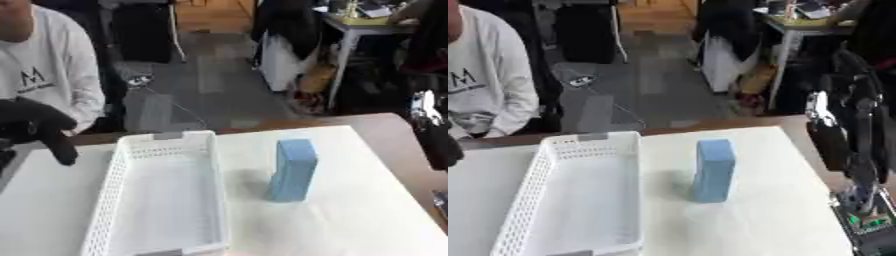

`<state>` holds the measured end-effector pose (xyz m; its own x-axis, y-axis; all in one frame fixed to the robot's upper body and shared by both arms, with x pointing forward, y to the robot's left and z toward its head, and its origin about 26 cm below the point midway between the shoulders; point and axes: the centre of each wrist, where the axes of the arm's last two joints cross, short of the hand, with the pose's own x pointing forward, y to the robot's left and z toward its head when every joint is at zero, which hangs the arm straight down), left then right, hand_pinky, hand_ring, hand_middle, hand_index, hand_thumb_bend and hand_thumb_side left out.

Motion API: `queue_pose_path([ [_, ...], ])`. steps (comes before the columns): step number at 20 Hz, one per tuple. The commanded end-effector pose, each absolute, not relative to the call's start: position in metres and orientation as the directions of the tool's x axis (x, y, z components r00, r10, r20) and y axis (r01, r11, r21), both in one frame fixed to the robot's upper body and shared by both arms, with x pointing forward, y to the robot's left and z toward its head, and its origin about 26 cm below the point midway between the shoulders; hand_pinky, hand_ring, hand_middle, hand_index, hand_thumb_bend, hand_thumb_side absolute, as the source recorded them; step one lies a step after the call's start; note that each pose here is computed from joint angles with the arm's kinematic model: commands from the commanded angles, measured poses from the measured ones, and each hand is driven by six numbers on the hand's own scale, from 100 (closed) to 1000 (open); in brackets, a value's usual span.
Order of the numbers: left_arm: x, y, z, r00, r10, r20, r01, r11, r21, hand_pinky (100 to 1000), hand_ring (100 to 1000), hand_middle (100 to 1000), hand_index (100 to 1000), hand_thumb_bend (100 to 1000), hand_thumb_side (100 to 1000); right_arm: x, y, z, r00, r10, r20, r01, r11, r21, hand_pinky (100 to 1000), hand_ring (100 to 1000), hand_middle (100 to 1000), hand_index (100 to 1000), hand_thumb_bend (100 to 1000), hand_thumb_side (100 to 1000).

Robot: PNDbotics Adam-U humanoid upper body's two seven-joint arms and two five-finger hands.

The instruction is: Pick up objects on the table and place them in the box.

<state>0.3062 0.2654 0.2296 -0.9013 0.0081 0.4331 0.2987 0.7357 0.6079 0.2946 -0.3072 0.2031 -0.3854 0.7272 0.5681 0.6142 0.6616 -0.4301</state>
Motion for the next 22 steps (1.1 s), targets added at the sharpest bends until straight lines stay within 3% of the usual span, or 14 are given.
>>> queue_pose_path([
  [1, 0.303, 0.266, 0.237, -0.912, 0.008, 0.410, 0.289, 0.722, 0.629, 523, 477, 707, 870, 777, 948, 0.299, -0.302, 0.204, -0.369, 0.744, 0.556, 0.594, 0.649, -0.474, 530, 765, 937, 953, 123, 730],
  [8, 0.303, 0.266, 0.235, -0.909, 0.012, 0.417, 0.297, 0.721, 0.627, 524, 478, 708, 870, 777, 948, 0.316, -0.297, 0.193, -0.358, 0.756, 0.548, 0.527, 0.648, -0.549, 530, 765, 927, 931, 139, 740],
  [9, 0.303, 0.266, 0.235, -0.909, 0.012, 0.417, 0.297, 0.721, 0.626, 524, 478, 708, 870, 777, 948, 0.318, -0.297, 0.192, -0.359, 0.759, 0.544, 0.515, 0.647, -0.563, 530, 765, 930, 931, 100, 809],
  [10, 0.303, 0.266, 0.235, -0.908, 0.012, 0.418, 0.298, 0.720, 0.626, 524, 478, 708, 870, 777, 948, 0.320, -0.297, 0.192, -0.361, 0.761, 0.540, 0.505, 0.646, -0.573, 535, 768, 929, 930, 143, 739],
  [22, 0.303, 0.265, 0.235, -0.907, 0.017, 0.420, 0.302, 0.721, 0.624, 525, 478, 709, 869, 777, 948, 0.334, -0.292, 0.189, -0.387, 0.771, 0.506, 0.423, 0.636, -0.646, 542, 773, 935, 919, 160, 727],
])
